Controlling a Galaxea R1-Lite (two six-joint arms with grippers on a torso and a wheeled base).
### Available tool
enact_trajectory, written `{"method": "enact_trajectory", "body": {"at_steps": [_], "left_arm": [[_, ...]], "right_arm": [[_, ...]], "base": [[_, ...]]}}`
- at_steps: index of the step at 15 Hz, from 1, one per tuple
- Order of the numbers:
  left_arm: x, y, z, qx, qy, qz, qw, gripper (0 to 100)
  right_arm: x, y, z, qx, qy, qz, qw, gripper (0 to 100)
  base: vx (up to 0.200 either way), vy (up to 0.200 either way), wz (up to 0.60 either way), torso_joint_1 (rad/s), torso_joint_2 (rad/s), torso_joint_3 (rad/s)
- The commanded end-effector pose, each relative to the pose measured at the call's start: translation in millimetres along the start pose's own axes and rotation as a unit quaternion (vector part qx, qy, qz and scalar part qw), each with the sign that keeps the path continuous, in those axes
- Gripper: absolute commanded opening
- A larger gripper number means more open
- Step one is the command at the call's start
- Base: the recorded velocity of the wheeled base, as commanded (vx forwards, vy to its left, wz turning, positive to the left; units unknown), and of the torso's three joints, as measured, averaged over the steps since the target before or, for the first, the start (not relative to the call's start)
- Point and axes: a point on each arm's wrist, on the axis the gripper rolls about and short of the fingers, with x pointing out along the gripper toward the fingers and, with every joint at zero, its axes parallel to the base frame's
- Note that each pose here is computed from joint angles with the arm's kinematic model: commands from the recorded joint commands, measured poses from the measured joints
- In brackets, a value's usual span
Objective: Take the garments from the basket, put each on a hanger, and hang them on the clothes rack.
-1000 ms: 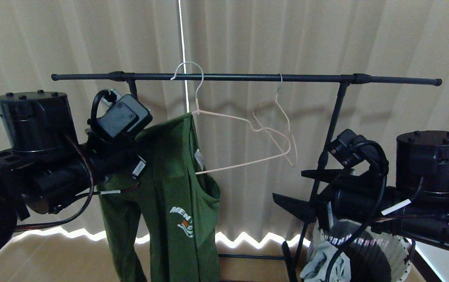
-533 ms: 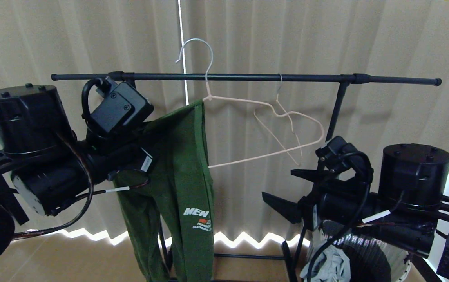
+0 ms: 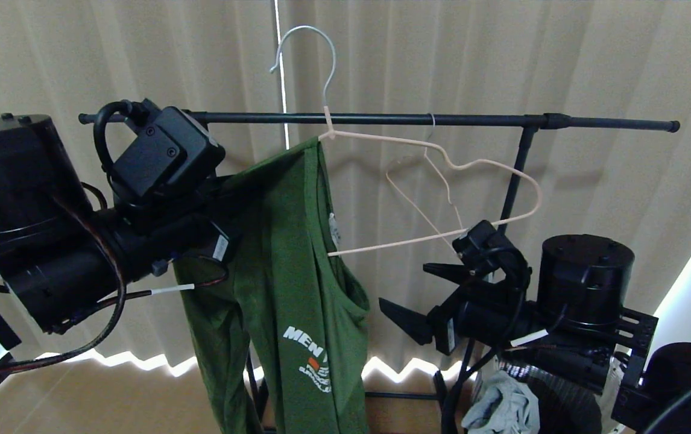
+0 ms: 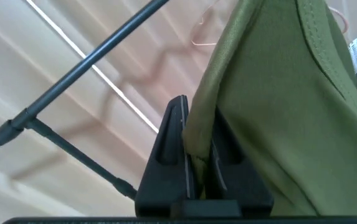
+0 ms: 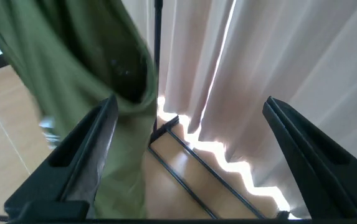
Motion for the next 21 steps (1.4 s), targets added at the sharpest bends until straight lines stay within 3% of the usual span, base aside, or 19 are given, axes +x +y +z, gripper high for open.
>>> {"method": "enact_trajectory", "body": {"at_steps": [1, 7, 9, 16, 21], "left_arm": [[-2.9, -2.9, 4.9, -0.001, -0.010, -0.006, 0.9999, 0], [-4.5, -15.9, 17.3, -0.011, -0.034, -0.031, 0.9989, 0], [-4.8, -17.0, 20.4, -0.041, -0.039, -0.033, 0.9979, 0], [-5.5, -12.5, 23.4, -0.042, -0.052, -0.019, 0.9976, 0], [-7.6, -8.8, 24.7, -0.042, -0.056, -0.013, 0.9975, 0]], "right_arm": [[5.4, -0.3, -2.0, 0.000, 0.000, 0.000, 1.0000, 100], [13.5, 4.7, -3.9, -0.004, -0.019, 0.010, 0.9998, 100], [15.3, 6.0, -5.4, -0.005, -0.017, 0.012, 0.9998, 100], [9.7, 5.5, -20.3, -0.003, 0.012, 0.010, 0.9999, 100], [-0.8, -15.5, -38.5, -0.004, 0.050, -0.045, 0.9977, 100]], "base": [[0.000, 0.000, 0.00, 0.000, 0.00, 0.000], [0.000, 0.000, 0.00, 0.000, 0.00, 0.000], [0.000, 0.000, 0.00, 0.000, 0.00, 0.000], [0.000, 0.000, 0.00, 0.000, 0.00, 0.000], [0.000, 0.000, 0.00, 0.000, 0.00, 0.000]]}}
